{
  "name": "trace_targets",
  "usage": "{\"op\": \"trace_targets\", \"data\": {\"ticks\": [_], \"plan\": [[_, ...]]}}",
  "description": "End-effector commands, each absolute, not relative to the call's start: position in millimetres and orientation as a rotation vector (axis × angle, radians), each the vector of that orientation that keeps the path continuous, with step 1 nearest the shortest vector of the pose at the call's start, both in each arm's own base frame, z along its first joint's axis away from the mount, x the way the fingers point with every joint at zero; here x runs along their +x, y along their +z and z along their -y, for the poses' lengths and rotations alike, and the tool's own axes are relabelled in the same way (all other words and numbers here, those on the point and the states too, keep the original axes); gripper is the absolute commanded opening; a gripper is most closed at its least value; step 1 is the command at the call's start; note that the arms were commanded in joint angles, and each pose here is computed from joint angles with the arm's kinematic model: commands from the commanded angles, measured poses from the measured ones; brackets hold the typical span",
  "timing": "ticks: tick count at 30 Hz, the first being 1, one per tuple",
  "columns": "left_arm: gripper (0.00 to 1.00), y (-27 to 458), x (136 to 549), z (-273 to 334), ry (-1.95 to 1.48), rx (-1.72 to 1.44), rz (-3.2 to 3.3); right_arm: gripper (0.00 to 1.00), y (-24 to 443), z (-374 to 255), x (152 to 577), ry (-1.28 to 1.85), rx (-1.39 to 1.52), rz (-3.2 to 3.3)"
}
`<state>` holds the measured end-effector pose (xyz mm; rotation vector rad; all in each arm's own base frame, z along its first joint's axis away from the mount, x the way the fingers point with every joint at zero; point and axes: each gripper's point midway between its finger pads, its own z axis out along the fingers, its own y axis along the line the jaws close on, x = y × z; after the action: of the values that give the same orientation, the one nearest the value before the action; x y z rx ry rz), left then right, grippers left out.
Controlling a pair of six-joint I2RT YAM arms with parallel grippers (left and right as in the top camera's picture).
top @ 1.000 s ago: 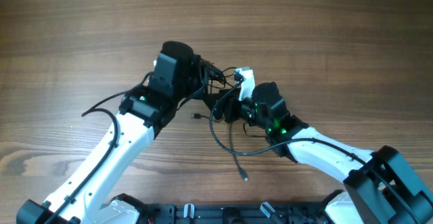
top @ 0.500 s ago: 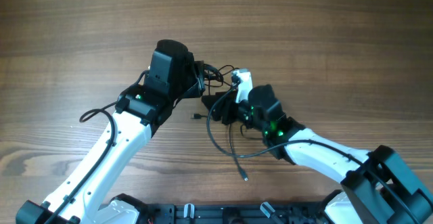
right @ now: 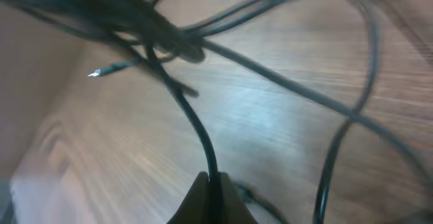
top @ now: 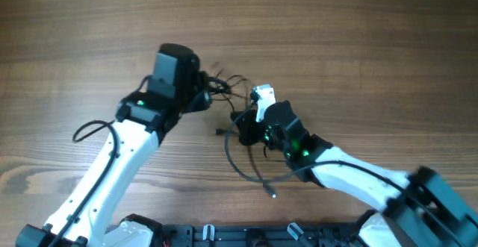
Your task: Untangle cables
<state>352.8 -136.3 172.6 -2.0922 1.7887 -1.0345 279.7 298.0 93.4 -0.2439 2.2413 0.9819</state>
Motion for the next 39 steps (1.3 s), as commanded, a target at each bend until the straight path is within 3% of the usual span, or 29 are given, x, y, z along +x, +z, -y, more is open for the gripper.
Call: {"op": "trace_targets", "data": {"ticks": [1, 6, 12, 19, 21, 23, 24, 33, 35, 39], "plan": [[0.04, 189, 370, 100, -1.063, -2.187, -1.559, 0.05, 119, -306, 236, 1.1, -0.548, -2.225], [0.04, 206, 388, 90, -1.157, -2.132, -1.477, 0.05, 93, -291, 218, 1.043, -0.573, -2.377], [0.04, 237, 413, 72, -1.152, -1.831, -1.479, 0.05, 81, -285, 204, 1.087, -0.473, -2.515], [0.04, 237, 419, 34, -1.094, -1.804, -1.457, 0.06, 75, -280, 201, 1.081, -0.386, -2.583], [0.04, 238, 417, 49, -1.131, -1.699, -1.6, 0.31, 72, -275, 210, 1.031, -0.281, -2.596], [0.04, 239, 414, 66, -1.132, -1.483, -1.79, 0.95, 69, -267, 222, 0.955, -0.163, -2.592], [0.04, 239, 412, 73, -1.119, -1.358, -1.872, 1.0, 68, -263, 227, 0.924, -0.115, -2.588], [0.04, 222, 356, 141, -1.089, -0.062, -2.317, 1.0, 73, -220, 270, 0.859, 0.138, -2.531], [0.04, 221, 334, 154, -1.145, 0.194, -2.308, 1.0, 87, -217, 277, 0.941, 0.003, -2.48], [0.04, 225, 296, 175, -1.281, 0.555, -2.215, 1.0, 132, -237, 254, 1.263, -0.6, -2.199]]}}
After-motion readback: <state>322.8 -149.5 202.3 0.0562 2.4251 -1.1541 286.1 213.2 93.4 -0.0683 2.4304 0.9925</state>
